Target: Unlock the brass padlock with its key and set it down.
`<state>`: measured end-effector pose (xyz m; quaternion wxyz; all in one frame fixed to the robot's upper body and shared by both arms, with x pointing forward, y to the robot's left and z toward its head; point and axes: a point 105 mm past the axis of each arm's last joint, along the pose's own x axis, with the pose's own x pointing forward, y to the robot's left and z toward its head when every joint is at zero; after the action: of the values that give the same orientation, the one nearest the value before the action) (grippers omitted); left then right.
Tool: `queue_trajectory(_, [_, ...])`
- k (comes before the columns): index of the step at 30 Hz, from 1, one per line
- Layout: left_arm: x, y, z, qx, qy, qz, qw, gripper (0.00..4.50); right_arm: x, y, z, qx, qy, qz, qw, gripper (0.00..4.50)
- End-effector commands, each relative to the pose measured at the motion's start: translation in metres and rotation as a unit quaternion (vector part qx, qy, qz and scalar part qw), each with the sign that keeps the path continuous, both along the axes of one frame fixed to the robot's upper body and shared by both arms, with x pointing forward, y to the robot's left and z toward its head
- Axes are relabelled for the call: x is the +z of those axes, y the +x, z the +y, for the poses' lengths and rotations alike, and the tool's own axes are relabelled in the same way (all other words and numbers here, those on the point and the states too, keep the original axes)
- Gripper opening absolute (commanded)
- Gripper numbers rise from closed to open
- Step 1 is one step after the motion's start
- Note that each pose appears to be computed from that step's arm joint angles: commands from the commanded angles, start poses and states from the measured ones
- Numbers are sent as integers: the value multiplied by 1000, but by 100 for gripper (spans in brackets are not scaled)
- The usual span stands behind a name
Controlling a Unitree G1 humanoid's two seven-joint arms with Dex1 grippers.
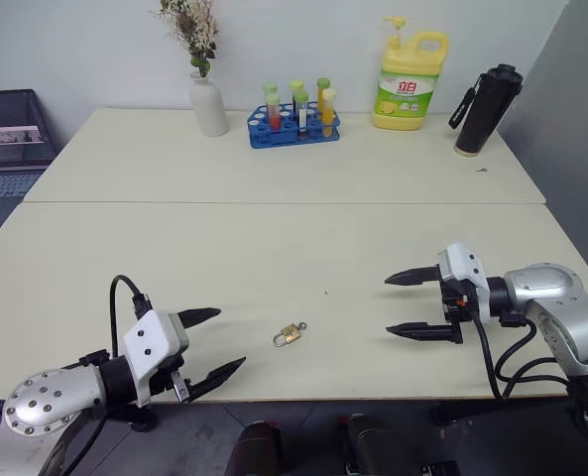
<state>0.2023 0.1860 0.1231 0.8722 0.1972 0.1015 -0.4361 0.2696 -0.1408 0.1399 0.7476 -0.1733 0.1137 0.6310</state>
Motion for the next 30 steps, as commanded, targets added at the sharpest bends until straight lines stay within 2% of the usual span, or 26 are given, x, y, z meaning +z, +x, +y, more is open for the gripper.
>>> queue_trajectory(1, [11, -5, -14, -50, -12, 0, 999, 450, 6, -4, 5, 17, 4, -2, 1000, 447])
queue_trajectory(8, [14, -7, -15, -61, -29, 8, 998, 450, 5, -5, 7, 19, 3, 3, 1000, 447])
queue_trajectory(12, [6, -10, -16, -56, -24, 35, 998, 450, 7, -7, 9, 26, 2, 1, 1000, 447])
queue_trajectory(16, [-9, -11, -23, -46, -16, 44, 998, 450, 5, -21, 23, 43, 12, 20, 999, 447])
queue_trajectory(22, [-33, 5, -35, -11, -2, 47, 999, 450, -3, -17, 32, -3, -6, 11, 1000, 447])
queue_trajectory(25, [-42, 22, -40, 11, 14, 31, 999, 450, -4, -16, 32, -6, -12, 6, 1000, 447])
queue_trajectory(30, [-48, 39, -52, 20, 4, 35, 999, 450, -4, -18, 32, -8, -13, 2, 1000, 447])
